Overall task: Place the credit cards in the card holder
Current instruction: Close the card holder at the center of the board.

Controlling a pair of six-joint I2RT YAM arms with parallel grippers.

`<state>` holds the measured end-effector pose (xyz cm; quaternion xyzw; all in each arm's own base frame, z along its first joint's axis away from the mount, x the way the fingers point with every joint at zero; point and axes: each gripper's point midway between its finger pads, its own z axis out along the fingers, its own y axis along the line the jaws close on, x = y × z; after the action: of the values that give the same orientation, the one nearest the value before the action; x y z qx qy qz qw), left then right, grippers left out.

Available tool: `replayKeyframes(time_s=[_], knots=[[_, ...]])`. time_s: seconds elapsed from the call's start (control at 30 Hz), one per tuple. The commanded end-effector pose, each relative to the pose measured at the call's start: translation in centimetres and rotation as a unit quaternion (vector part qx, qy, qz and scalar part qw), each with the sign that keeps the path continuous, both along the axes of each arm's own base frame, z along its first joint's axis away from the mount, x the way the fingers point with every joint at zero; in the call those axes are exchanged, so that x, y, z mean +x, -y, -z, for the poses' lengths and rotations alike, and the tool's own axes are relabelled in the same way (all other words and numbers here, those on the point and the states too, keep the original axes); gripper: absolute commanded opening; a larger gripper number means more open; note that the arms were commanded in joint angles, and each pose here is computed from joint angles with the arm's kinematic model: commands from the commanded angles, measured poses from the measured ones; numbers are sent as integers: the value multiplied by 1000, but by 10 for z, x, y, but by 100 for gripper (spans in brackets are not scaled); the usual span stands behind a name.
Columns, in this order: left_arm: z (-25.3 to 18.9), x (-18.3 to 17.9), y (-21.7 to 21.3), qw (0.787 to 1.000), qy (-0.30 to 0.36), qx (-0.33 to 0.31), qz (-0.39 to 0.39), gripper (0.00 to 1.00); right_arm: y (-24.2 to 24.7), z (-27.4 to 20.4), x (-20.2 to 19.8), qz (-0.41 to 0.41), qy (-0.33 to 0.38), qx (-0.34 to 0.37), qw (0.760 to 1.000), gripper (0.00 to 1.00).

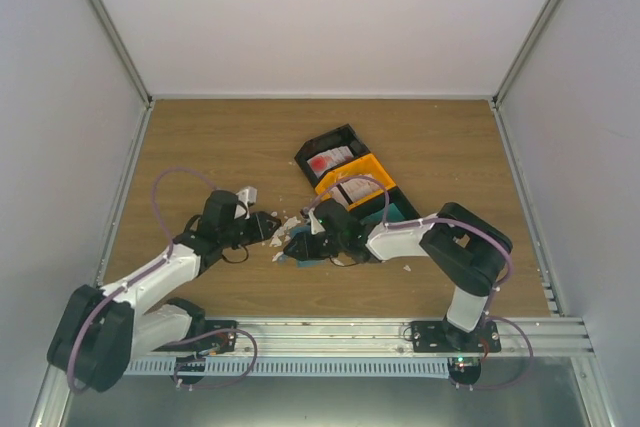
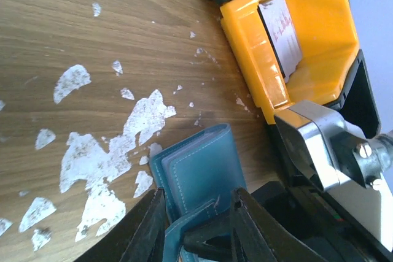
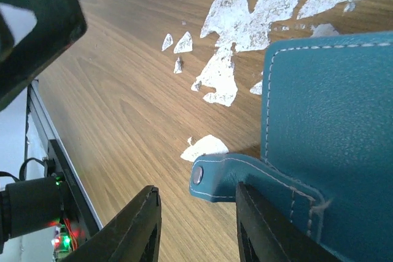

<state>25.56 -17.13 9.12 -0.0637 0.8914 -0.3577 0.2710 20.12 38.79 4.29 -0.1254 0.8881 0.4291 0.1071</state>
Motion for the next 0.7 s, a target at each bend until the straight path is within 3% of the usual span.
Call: replayKeyframes(time_s=[0.0,0.3,0.67], knots=[[-9,7,18,999,8,-8,51,33,1,-1,-6,-22,16,-26,999,36],[-5,15,39,995,-16,-24,97,33,17,23,-30,-45,11,-79,996,39],[10,18,60,992,-23,-11,124,41,71,31,-9,71,53,-148,985,42]])
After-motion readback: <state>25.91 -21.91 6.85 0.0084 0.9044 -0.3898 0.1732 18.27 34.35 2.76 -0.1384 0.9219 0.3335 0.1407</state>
